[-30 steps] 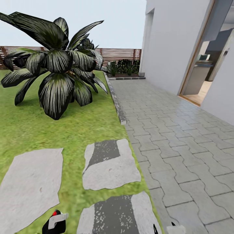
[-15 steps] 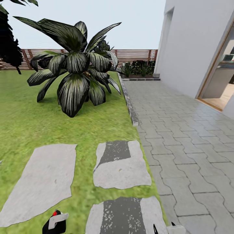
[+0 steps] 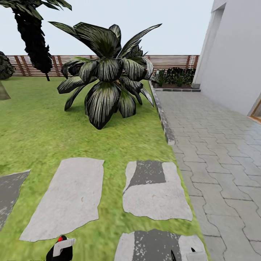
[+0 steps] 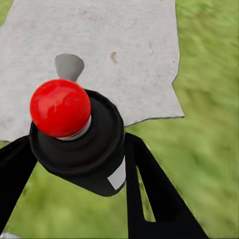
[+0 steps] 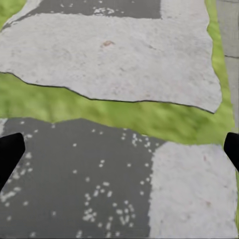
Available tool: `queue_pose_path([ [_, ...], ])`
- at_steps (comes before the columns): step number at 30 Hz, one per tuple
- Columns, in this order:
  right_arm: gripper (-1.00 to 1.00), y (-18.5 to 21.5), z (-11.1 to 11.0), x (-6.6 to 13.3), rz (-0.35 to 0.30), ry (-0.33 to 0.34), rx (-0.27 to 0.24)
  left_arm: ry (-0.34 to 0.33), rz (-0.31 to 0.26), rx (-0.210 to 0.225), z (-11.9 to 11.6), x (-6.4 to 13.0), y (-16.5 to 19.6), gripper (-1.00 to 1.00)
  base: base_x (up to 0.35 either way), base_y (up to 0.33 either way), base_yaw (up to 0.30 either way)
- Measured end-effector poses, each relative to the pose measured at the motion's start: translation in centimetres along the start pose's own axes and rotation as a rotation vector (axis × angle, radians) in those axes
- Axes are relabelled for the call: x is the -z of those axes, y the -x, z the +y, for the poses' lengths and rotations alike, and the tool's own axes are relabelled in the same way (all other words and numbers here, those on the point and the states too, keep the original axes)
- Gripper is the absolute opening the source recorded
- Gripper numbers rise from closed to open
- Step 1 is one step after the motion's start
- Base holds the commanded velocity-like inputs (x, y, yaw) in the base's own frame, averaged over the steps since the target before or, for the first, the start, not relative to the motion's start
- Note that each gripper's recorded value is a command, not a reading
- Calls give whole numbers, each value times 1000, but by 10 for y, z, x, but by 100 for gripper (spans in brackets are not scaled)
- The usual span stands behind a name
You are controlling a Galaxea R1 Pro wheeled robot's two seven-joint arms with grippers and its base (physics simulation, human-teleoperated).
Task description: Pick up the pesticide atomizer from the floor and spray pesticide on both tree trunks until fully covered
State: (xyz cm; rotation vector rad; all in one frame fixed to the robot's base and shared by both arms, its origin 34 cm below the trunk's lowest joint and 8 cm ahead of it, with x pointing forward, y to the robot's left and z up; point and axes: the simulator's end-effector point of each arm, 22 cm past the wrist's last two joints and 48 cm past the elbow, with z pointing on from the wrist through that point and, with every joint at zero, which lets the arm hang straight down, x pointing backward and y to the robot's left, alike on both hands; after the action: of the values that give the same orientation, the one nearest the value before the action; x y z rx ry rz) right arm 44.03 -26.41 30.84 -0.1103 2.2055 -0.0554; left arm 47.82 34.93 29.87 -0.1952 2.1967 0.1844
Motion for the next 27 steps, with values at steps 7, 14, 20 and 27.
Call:
queue_pose_path([
  [7, 100, 0, 0, 0, 0, 1, 0, -1, 5, -1, 0, 1, -2, -100, 171, 263, 278],
  [14, 100, 0, 0, 0, 0, 1, 0, -3, 7, -5, -1, 1, -3, -100, 189, 263, 278],
  [20, 100, 0, 0, 0, 0, 1, 0, -7, 8, -8, -2, 1, -3, -100, 206, 262, 278],
  [27, 100, 0, 0, 0, 0, 1, 0, -8, 8, -9, -3, 1, -3, -100, 223, 251, 278],
])
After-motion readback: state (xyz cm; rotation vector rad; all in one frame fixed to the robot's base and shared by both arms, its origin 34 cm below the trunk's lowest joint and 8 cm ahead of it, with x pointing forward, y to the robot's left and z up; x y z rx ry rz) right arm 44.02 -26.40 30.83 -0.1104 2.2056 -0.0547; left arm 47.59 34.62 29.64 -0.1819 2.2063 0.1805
